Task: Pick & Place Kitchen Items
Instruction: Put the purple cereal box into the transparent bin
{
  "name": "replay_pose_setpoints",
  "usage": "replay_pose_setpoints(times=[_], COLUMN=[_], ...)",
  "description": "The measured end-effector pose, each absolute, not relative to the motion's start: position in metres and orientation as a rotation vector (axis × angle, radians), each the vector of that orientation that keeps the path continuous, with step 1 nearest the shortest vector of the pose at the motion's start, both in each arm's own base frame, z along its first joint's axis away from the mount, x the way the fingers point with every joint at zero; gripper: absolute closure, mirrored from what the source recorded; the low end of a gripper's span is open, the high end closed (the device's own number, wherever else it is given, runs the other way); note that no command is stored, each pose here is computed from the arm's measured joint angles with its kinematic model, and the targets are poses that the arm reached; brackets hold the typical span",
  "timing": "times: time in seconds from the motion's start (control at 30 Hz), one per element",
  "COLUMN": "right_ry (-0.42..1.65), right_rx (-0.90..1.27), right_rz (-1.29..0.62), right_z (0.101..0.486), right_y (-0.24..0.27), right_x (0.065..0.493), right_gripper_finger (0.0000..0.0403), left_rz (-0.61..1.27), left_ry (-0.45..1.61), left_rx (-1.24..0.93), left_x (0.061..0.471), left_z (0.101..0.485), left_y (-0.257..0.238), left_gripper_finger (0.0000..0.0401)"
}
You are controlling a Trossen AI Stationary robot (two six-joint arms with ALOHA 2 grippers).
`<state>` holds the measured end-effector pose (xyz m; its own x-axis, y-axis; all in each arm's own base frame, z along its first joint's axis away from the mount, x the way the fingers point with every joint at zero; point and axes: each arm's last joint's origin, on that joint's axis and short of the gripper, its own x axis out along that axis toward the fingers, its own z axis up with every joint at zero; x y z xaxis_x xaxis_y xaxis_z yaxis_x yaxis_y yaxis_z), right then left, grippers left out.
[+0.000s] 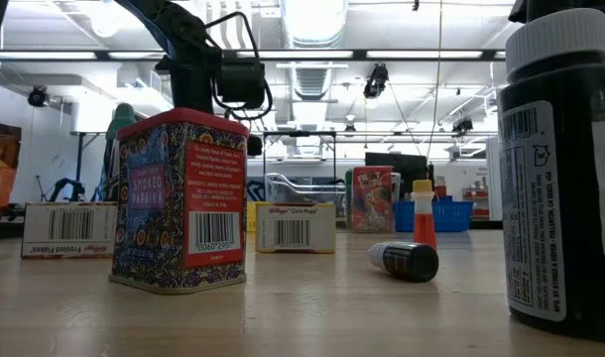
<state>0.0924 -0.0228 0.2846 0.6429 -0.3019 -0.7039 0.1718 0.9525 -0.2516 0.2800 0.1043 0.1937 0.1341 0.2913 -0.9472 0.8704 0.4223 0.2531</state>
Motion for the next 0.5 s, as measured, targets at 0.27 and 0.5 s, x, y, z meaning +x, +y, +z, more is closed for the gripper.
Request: replay_pose_setpoints(times=[0.27, 0.5], right_ry=[0.831, 0.83], right_rx=[-0.168, -0.168], right_rz=[-0.271, -0.272], right_z=[0.285, 0.285], right_y=[-0.023, -0.023], right_x=[0.092, 0.092], right_gripper_finger=[0.0394, 0.0394], left_rz=[-0.477, -0.323], left_ry=[1.428, 1.396], left_rx=[0.992, 0.827], left_x=[0.286, 0.294], left_z=[0.21, 0.236], left_y=[0.103, 0.104], left_gripper_finger=[0.0232, 0.0232])
